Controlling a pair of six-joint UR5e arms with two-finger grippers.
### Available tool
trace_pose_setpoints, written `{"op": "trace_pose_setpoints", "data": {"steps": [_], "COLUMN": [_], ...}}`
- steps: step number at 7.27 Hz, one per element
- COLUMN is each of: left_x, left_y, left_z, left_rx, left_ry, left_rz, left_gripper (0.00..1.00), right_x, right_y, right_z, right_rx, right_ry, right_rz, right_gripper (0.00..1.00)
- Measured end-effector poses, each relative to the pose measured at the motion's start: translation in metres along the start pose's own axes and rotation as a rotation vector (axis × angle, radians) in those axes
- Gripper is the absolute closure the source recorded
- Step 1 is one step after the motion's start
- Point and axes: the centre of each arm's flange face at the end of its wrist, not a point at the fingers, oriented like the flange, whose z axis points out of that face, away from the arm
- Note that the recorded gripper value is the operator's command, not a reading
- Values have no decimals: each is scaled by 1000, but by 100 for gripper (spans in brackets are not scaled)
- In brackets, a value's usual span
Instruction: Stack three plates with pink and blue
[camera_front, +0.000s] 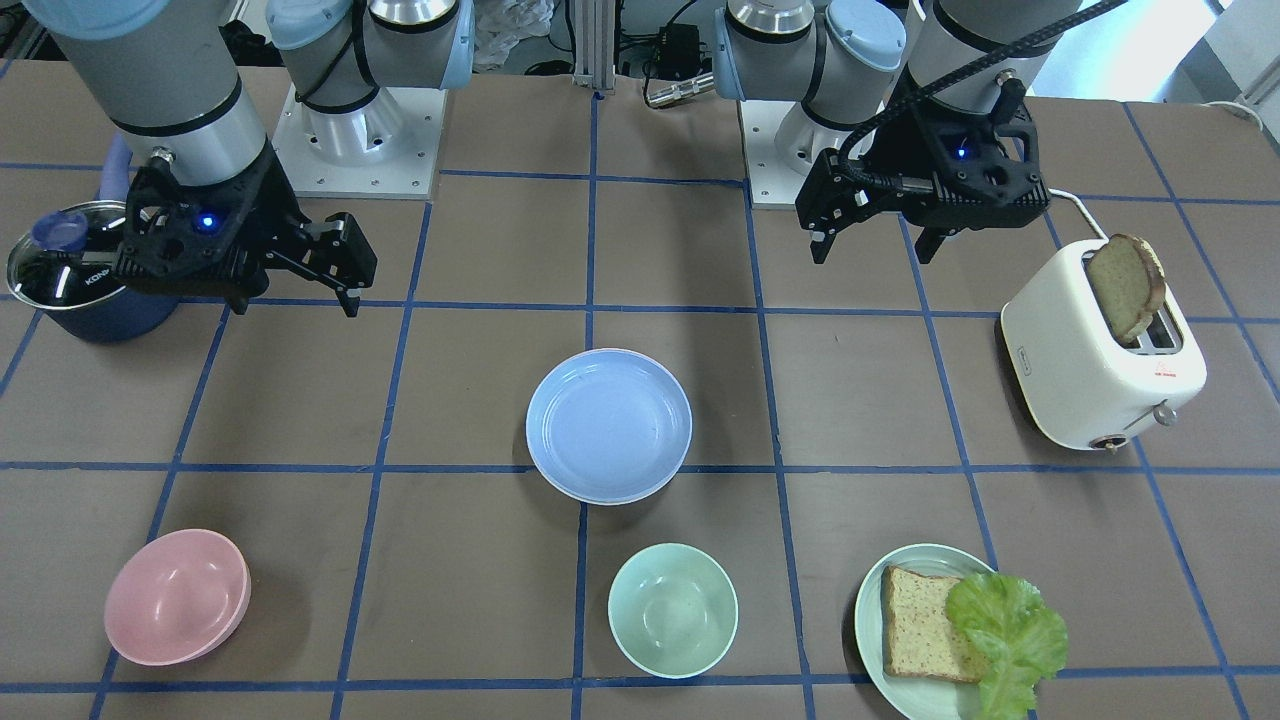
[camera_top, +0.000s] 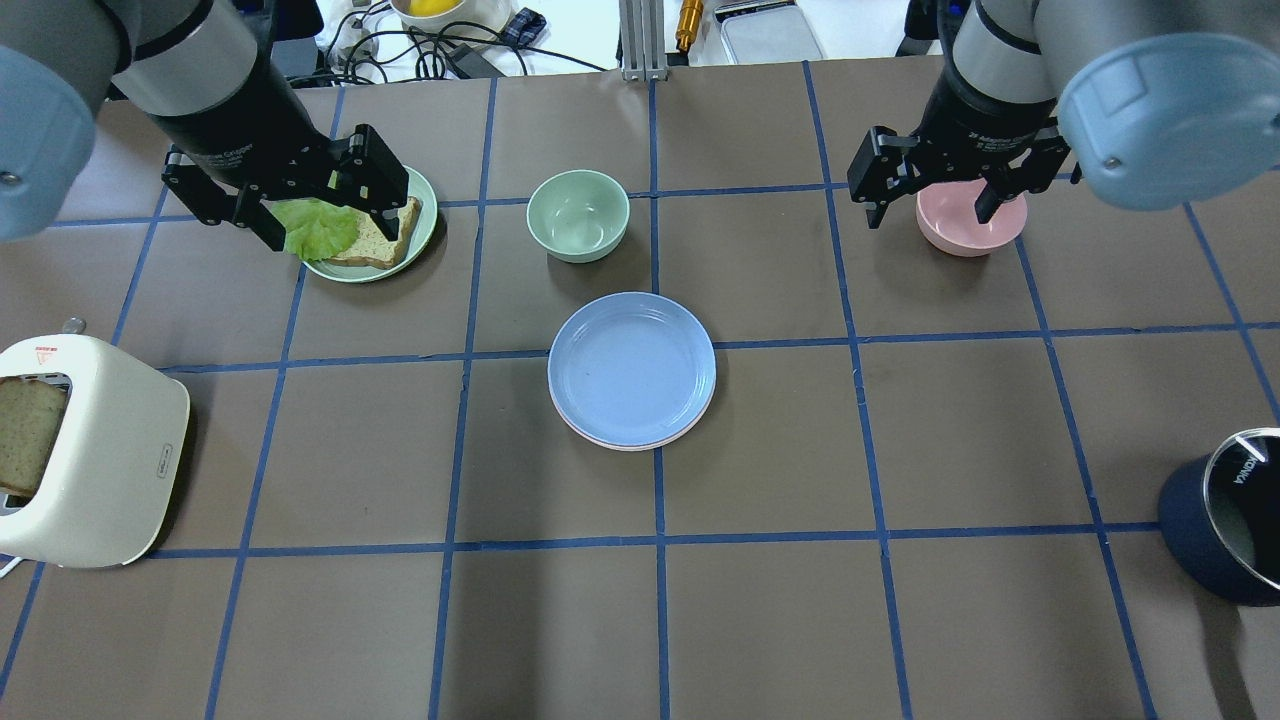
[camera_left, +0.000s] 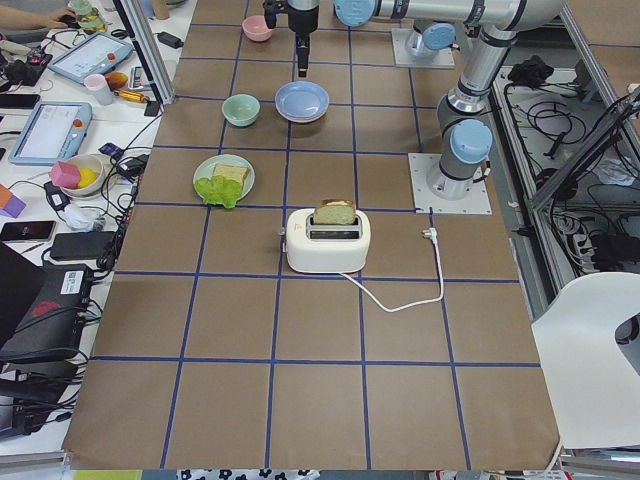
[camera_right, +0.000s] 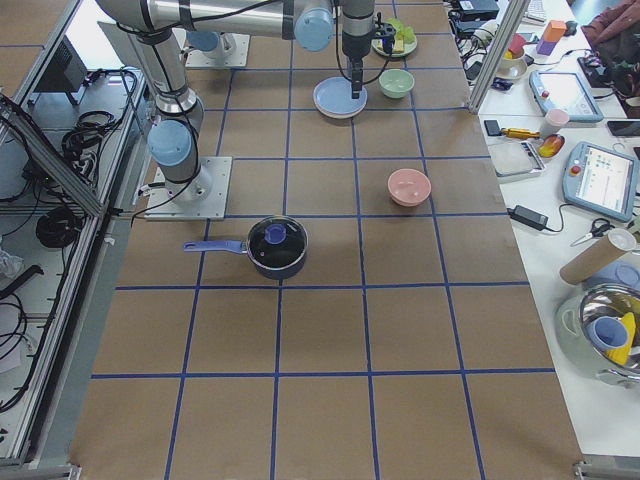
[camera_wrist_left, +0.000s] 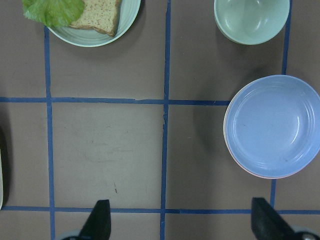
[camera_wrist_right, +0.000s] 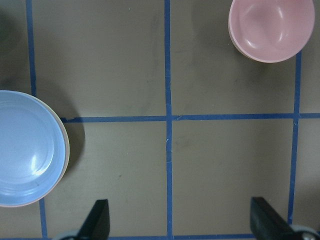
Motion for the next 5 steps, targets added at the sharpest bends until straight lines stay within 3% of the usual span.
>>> {"op": "trace_pose_setpoints", "data": {"steps": [5], "left_x": [0], "left_y": [0], "left_z": [0], "left_rx": [0], "left_ry": [1], "left_rz": [-2], "left_gripper": [0], "right_x": [-18], "right_y": [8], "right_z": [-36], "right_rx": [-34], "right_ry": [-38], "right_rz": [-28], "right_gripper": [0]}}
